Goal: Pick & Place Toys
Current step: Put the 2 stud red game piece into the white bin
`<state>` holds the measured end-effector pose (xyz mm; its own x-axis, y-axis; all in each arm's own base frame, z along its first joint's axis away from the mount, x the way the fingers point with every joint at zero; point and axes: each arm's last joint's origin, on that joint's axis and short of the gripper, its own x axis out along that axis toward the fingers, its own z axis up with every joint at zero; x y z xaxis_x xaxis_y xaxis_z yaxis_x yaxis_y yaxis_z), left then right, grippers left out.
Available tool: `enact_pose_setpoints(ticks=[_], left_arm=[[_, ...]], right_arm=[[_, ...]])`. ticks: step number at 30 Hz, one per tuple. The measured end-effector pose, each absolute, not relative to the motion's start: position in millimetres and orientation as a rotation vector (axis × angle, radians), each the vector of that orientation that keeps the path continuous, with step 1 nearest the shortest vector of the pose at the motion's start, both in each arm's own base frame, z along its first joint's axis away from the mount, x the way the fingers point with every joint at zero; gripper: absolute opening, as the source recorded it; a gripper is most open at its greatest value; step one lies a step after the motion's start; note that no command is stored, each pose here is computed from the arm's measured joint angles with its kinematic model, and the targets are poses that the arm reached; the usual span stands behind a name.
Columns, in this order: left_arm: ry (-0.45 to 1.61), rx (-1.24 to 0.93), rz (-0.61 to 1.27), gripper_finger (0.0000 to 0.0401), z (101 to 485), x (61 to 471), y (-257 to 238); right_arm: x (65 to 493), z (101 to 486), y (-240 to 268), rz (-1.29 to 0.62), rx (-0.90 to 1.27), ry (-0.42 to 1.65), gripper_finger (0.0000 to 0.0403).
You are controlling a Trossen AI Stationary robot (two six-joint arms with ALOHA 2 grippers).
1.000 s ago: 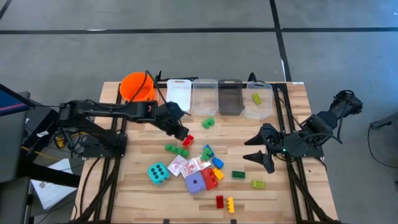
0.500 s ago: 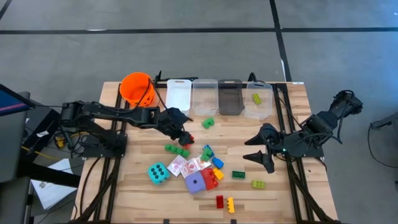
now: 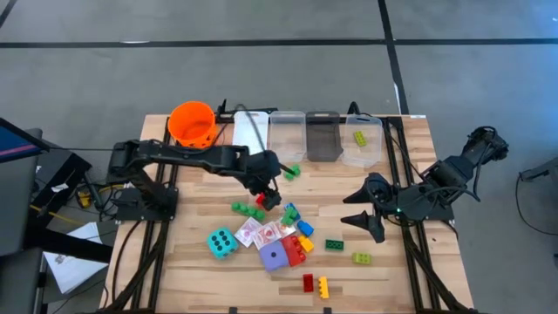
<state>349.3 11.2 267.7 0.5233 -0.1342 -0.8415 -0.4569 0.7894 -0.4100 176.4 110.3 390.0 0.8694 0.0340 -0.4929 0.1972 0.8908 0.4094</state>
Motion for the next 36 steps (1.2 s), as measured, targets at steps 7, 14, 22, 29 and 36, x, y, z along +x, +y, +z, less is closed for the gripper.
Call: enact_pose_setpoints(ticks=[7, 14, 22, 29, 36], left_arm=[[1.176, -0.640, 0.290, 0.0293, 247.2, 355.3, 12.5], [1.242, -0.634, 0.321, 0.0293, 225.2, 363.1, 13.5], [1.261, -0.675, 0.363, 0.0302, 217.6, 365.1, 16.2], [1.313, -0.635, 0.499, 0.0316, 215.3, 356.0, 26.1], [1.260, -0.677, 0.529, 0.0329, 215.9, 360.0, 27.9]], right_arm=[[176.4, 389.7, 110.4, -0.090, 0.473, 0.516, 0.0291], [176.2, 389.3, 110.3, -0.088, 0.463, 0.521, 0.0291], [176.0, 389.2, 110.3, -0.085, 0.462, 0.524, 0.0291], [174.9, 387.3, 109.5, -0.092, 0.446, 0.543, 0.0291], [174.9, 387.3, 109.5, -0.092, 0.445, 0.544, 0.0291]])
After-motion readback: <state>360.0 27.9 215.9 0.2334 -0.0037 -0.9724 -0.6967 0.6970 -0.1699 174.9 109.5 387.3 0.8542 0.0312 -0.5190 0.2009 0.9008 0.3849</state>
